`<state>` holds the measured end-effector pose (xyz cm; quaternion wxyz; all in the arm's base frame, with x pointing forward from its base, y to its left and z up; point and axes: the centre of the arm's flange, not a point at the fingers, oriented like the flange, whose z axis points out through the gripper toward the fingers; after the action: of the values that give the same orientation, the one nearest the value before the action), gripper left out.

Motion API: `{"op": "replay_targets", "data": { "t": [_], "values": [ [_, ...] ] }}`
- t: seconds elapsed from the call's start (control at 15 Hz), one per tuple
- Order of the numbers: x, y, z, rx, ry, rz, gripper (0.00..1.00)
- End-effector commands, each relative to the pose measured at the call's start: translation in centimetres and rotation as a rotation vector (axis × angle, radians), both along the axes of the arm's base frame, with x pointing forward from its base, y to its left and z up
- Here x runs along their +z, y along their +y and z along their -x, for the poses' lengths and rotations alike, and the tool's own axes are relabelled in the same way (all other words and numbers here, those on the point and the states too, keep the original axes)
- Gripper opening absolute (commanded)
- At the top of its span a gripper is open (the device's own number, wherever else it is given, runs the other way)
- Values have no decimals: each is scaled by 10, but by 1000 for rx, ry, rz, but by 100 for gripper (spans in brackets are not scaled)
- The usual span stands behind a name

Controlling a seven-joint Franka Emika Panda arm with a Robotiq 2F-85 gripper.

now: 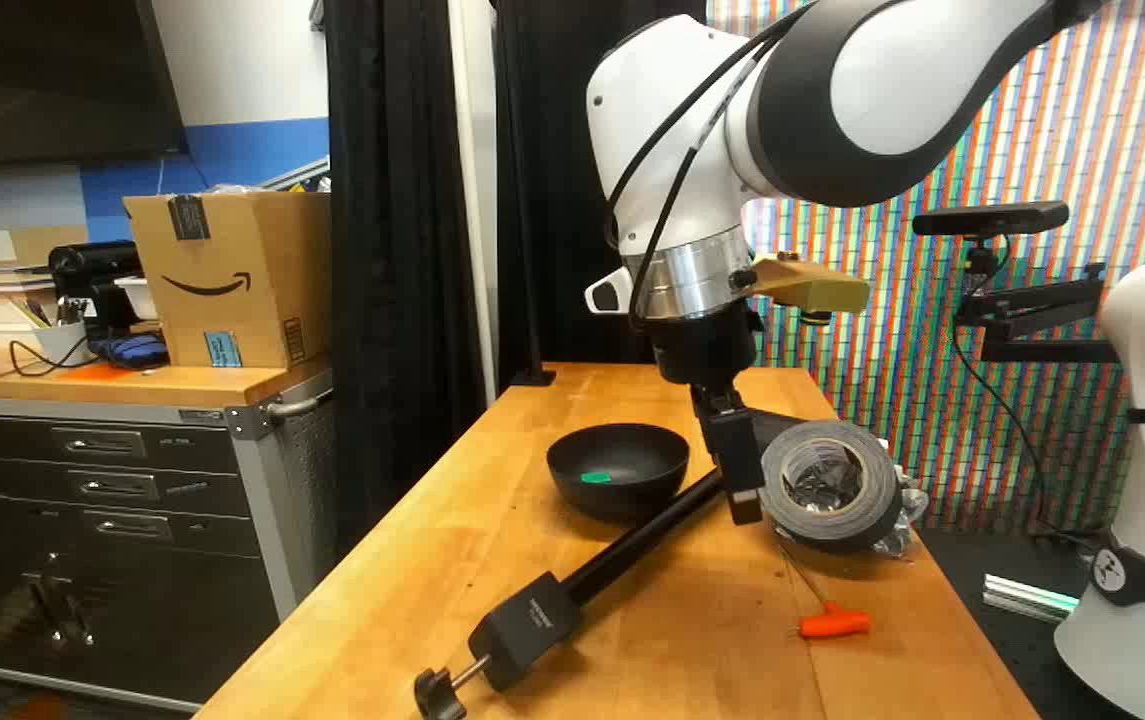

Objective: Move the grey seal tape

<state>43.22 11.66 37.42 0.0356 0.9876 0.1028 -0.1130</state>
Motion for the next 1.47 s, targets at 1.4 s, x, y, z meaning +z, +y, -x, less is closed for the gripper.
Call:
{"op": "replay_targets", "data": {
  "t": [1.4],
  "values": [
    [5,1,-3,0,-12,-3,100]
  ]
}}
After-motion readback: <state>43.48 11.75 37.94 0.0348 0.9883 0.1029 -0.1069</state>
